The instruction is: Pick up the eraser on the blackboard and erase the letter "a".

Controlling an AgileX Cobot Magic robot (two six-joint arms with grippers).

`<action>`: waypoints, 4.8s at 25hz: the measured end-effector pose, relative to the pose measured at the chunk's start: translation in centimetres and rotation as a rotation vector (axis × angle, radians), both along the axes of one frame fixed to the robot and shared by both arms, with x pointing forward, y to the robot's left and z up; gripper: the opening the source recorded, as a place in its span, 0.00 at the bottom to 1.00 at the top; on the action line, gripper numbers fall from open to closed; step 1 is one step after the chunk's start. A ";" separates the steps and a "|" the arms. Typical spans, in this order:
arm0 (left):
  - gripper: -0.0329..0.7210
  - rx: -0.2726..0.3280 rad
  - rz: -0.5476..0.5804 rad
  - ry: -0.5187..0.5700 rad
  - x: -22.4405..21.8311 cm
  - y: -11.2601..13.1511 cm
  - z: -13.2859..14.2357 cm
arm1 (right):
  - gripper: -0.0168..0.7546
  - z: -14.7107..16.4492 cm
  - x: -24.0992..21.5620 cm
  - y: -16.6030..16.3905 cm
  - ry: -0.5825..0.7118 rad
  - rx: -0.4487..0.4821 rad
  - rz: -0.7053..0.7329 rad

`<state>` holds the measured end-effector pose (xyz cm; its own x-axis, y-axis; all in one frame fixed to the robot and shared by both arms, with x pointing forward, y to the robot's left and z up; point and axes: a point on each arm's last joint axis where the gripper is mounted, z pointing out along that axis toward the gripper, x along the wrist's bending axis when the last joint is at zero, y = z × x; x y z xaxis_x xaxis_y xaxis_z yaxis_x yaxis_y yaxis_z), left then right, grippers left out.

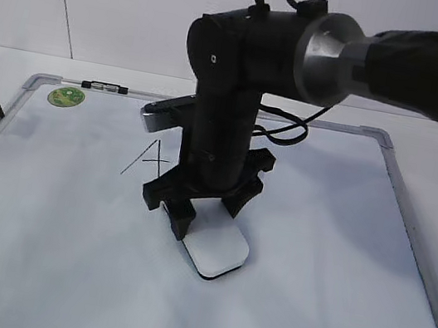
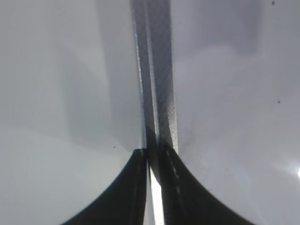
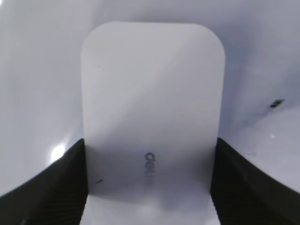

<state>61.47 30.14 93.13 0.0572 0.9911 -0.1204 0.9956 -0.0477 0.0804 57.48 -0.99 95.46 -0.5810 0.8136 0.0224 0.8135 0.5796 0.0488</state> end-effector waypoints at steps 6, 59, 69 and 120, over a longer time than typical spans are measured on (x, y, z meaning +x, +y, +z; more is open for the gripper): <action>0.14 0.000 0.000 0.000 0.0 0.0 0.0 | 0.76 0.0 0.4 -0.6 -0.023 -0.036 -0.052; 0.14 0.000 0.000 -0.002 0.0 0.0 0.0 | 0.76 10.0 4.3 -11.2 -0.263 -0.030 -0.291; 0.14 0.000 0.000 -0.002 0.0 0.0 0.0 | 0.76 8.1 2.3 -19.6 -0.148 -0.124 -0.502; 0.14 -0.001 0.001 -0.004 0.0 0.0 0.0 | 0.76 1.5 3.6 -23.3 -0.073 -0.015 -0.619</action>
<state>61.50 30.13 93.13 0.0562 0.9910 -0.1212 0.9954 -0.0462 0.0840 61.10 -24.33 96.95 -0.0015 0.9999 -0.0133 0.9936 0.0030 0.1126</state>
